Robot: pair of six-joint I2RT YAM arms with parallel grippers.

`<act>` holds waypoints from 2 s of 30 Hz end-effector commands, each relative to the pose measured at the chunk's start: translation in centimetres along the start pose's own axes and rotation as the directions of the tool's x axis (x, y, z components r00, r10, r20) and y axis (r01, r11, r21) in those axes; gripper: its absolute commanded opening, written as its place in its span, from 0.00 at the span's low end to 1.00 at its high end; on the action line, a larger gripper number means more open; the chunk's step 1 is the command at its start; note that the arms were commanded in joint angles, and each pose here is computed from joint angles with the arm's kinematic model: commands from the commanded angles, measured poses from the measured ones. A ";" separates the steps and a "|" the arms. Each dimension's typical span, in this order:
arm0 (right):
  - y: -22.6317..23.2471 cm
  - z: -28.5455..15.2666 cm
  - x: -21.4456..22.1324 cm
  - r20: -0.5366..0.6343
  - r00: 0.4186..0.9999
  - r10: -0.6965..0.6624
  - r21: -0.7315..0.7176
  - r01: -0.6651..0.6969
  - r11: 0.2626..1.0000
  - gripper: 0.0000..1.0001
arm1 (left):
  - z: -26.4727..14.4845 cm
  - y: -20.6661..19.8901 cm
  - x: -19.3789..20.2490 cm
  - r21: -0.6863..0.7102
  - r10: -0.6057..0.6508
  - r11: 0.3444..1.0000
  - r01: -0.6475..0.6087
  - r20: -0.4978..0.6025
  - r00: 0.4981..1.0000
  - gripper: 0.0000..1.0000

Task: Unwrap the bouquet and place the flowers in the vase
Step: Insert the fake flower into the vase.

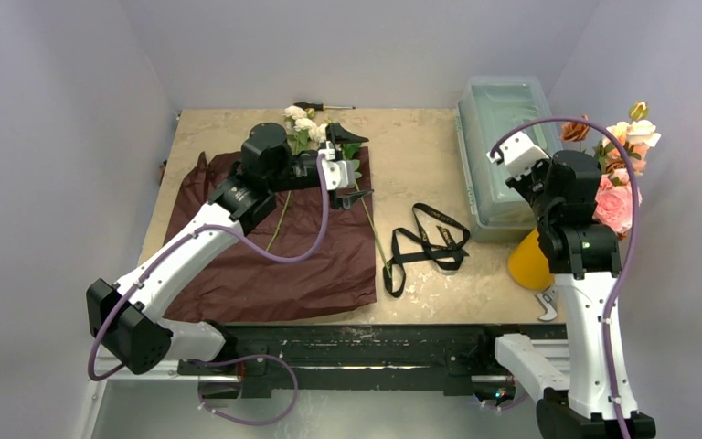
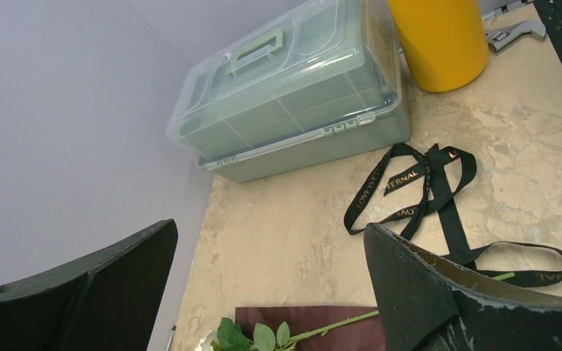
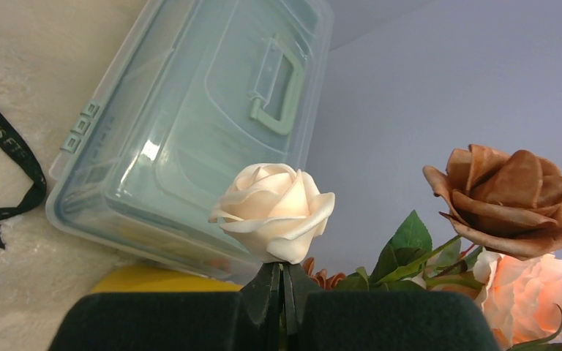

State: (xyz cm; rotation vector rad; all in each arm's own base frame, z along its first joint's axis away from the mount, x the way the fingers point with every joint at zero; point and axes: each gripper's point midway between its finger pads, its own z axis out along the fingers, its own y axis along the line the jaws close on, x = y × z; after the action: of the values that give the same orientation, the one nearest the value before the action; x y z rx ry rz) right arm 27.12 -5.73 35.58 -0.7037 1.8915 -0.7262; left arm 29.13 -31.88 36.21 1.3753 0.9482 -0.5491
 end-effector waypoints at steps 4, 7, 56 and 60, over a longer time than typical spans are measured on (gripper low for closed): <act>-0.7 -0.1 1.8 -0.102 0.994 -0.049 0.026 0.052 0.998 0.00 | 0.4 0.5 -0.6 -0.009 0.025 1.000 -0.025 0.019 1.000 1.00; -0.5 -0.2 2.4 -0.117 0.991 -0.056 0.016 0.059 0.998 0.00 | 0.5 0.4 -0.4 -0.006 0.021 1.000 -0.021 0.016 1.000 1.00; 1.2 -1.5 -1.5 -0.044 0.997 0.058 -0.224 -0.066 0.972 0.85 | 1.9 0.8 2.1 -0.056 -0.205 0.978 0.203 -0.036 0.978 1.00; 1.5 -0.8 -4.1 0.009 0.989 0.149 -0.280 -0.140 0.950 0.86 | 2.3 0.3 5.0 -0.135 -0.444 0.893 0.429 -0.108 0.890 1.00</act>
State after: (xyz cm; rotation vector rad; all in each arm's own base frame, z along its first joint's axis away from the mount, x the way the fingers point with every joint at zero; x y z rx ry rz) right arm 26.44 -3.97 35.76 -0.7924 2.0545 -0.5301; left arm 31.49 -32.87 32.82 1.2828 1.1778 -0.6434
